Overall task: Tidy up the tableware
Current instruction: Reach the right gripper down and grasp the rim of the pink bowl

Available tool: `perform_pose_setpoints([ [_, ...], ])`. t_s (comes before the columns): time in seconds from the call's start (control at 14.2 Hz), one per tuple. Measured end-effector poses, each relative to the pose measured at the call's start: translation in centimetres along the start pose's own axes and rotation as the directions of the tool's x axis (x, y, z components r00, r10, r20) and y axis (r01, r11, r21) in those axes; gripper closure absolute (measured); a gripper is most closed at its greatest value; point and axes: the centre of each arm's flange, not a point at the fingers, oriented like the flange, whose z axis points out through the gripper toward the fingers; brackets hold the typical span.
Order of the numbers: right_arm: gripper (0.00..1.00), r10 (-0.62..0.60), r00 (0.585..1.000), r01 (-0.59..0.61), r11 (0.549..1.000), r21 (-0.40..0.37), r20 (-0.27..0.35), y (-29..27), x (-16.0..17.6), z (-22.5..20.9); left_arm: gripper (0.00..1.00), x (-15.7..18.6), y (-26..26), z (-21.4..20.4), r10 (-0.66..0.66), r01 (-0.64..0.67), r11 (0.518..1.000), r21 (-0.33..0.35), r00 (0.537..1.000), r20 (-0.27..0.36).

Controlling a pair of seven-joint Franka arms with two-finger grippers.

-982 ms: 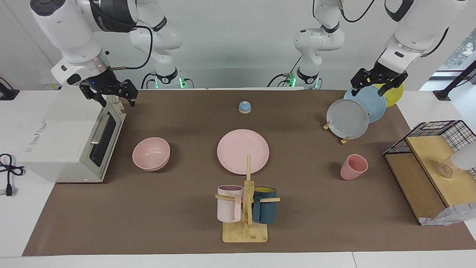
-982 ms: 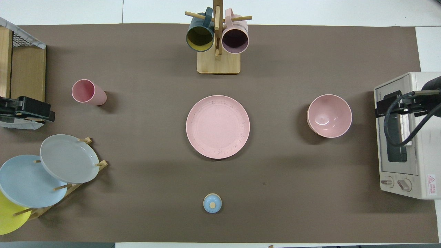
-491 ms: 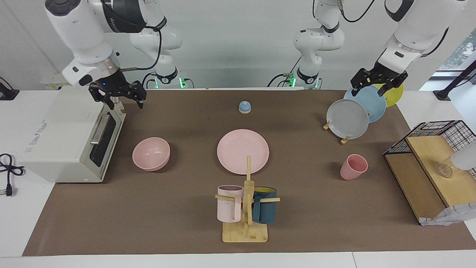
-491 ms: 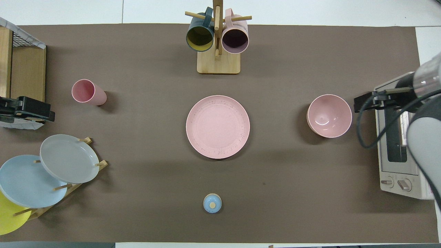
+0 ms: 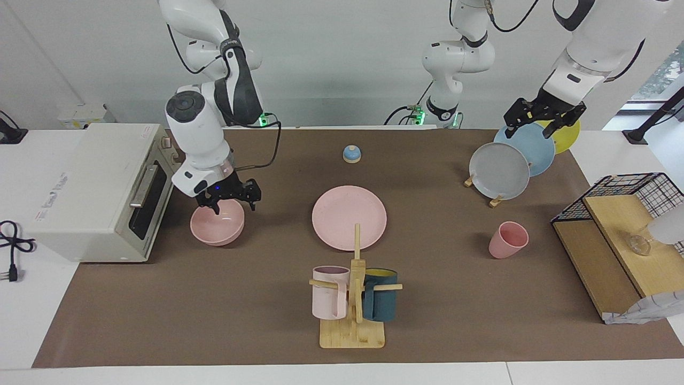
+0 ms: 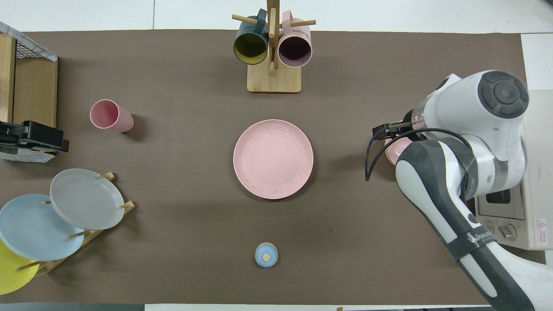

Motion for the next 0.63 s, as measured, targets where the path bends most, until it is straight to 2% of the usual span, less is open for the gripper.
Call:
perform_pose_setpoints([
  [0.14, 0.00, -0.001, 1.000, 0.001, 1.000, -0.001, 0.007, 0.0, -0.9, 1.8, 0.00, 0.0, 0.0, 0.0, 0.000, 0.000, 1.000, 0.000, 1.000, 0.000],
  [0.28, 0.18, -0.003, 1.000, 0.003, 1.000, 0.000, 0.002, 0.0, -1.5, 2.9, 0.00, 0.0, 0.0, 0.0, 0.000, 0.000, 1.000, 0.000, 1.000, 0.000],
  [0.35, 0.18, -0.004, 1.000, 0.004, 1.000, -0.001, 0.004, 0.0, -1.8, 3.4, 0.00, 0.0, 0.0, 0.0, 0.000, 0.000, 1.000, 0.000, 1.000, 0.000],
  [0.42, 0.25, -0.005, 1.000, 0.005, 1.000, -0.001, 0.012, -0.1, -2.2, 4.1, 0.00, 0.0, 0.0, 0.0, 0.000, 0.000, 1.000, 0.000, 1.000, 0.000],
  [0.56, 0.50, -0.009, 1.000, 0.009, 1.000, -0.001, 0.016, -0.1, -2.6, 4.8, 0.00, 0.0, 0.1, 0.0, 0.001, -0.001, 1.000, 0.000, 1.000, 0.000],
  [0.63, 0.54, -0.012, 1.000, 0.012, 1.000, -0.001, 0.016, -0.1, -2.6, 4.9, 0.00, 0.0, 0.1, 0.0, 0.002, -0.002, 1.000, 0.000, 1.000, 0.000],
])
